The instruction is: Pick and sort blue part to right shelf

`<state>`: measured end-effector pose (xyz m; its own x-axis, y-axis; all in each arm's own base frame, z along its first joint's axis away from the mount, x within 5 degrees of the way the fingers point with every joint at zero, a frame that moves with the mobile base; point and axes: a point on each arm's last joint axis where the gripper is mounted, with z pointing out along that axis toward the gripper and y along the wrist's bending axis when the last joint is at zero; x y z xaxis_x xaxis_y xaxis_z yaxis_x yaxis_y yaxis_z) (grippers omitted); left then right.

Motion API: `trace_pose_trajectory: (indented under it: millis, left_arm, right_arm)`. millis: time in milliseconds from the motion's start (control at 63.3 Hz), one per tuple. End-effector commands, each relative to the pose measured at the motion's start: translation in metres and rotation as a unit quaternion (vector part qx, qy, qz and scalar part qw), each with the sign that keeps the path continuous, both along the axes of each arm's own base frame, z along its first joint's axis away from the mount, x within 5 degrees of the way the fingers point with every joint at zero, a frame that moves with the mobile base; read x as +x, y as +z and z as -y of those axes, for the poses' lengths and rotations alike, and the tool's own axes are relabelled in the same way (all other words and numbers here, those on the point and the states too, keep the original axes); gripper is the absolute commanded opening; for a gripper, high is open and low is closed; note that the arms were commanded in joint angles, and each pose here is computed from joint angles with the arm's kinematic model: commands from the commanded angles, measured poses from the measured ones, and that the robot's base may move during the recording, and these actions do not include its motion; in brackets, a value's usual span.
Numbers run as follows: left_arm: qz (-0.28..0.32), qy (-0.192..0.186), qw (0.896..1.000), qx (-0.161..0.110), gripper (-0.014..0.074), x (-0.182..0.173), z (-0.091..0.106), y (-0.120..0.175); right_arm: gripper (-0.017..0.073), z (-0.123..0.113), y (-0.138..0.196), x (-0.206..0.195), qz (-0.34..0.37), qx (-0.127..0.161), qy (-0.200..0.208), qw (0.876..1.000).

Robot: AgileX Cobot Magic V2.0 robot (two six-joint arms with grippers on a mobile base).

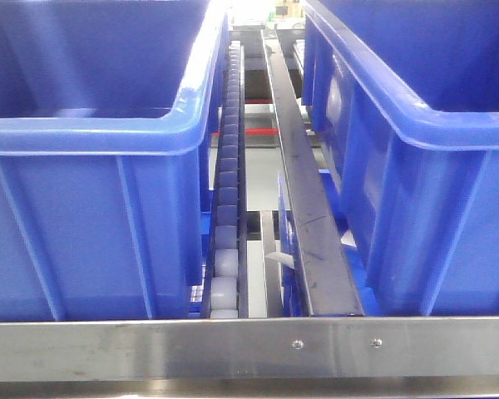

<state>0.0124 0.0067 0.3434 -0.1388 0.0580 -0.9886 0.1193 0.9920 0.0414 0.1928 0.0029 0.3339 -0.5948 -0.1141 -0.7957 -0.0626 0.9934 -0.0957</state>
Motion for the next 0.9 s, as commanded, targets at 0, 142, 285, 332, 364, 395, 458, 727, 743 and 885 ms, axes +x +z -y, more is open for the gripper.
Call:
trace_pose_trajectory:
  millis: [0, 142, 285, 332, 364, 395, 458, 727, 743, 885]
  left_arm:
    - [0.051, -0.005, 0.999, -0.005, 0.0134, 0.003, 0.001, 0.013]
    - [0.054, -0.008, 0.998, -0.004, 0.0134, 0.007, 0.003, 0.008]
    - [0.06, -0.009, 0.998, -0.004, 0.0134, 0.009, 0.004, 0.005]
    - [0.06, -0.01, 0.998, -0.004, 0.0134, 0.01, 0.004, 0.004]
    - [0.062, -0.01, 0.998, -0.004, 0.0134, 0.01, 0.004, 0.005]
    - [0.062, -0.01, 0.998, -0.004, 0.0134, 0.01, 0.004, 0.004]
    - [0.062, -0.01, 0.998, -0.004, 0.0134, 0.01, 0.004, 0.004]
    - [0.062, -0.01, 0.998, -0.004, 0.0134, 0.01, 0.004, 0.004]
    - [0.062, -0.01, 0.998, -0.004, 0.0134, 0.01, 0.004, 0.004]
    - [0.062, -0.01, 0.998, -0.004, 0.0134, 0.01, 0.004, 0.004]
  right_arm:
    - [0.0099, 0.002, 0.013, -0.025, 0.086, -0.007, 0.001, 0.996]
    - [0.0099, 0.003, -0.001, -0.068, 0.121, -0.006, 0.001, 0.993]
    - [0.0099, 0.003, -0.014, -0.105, 0.168, 0.002, 0.001, 0.986]
    - [0.0099, 0.003, -0.015, -0.118, 0.193, 0.008, 0.001, 0.981]
    - [0.0099, 0.003, -0.015, -0.127, 0.21, 0.014, 0.001, 0.978]
    - [0.0099, 0.003, -0.015, -0.133, 0.224, 0.016, 0.002, 0.975]
    - [0.0099, 0.002, -0.013, -0.146, 0.255, 0.023, 0.003, 0.967]
    - [0.0099, 0.002, -0.007, -0.173, 0.327, 0.03, 0.005, 0.944]
    - [0.0099, 0.002, -0.007, -0.173, 0.327, 0.03, 0.005, 0.944]
    - [0.0099, 0.002, -0.008, -0.173, 0.324, 0.03, 0.005, 0.946]
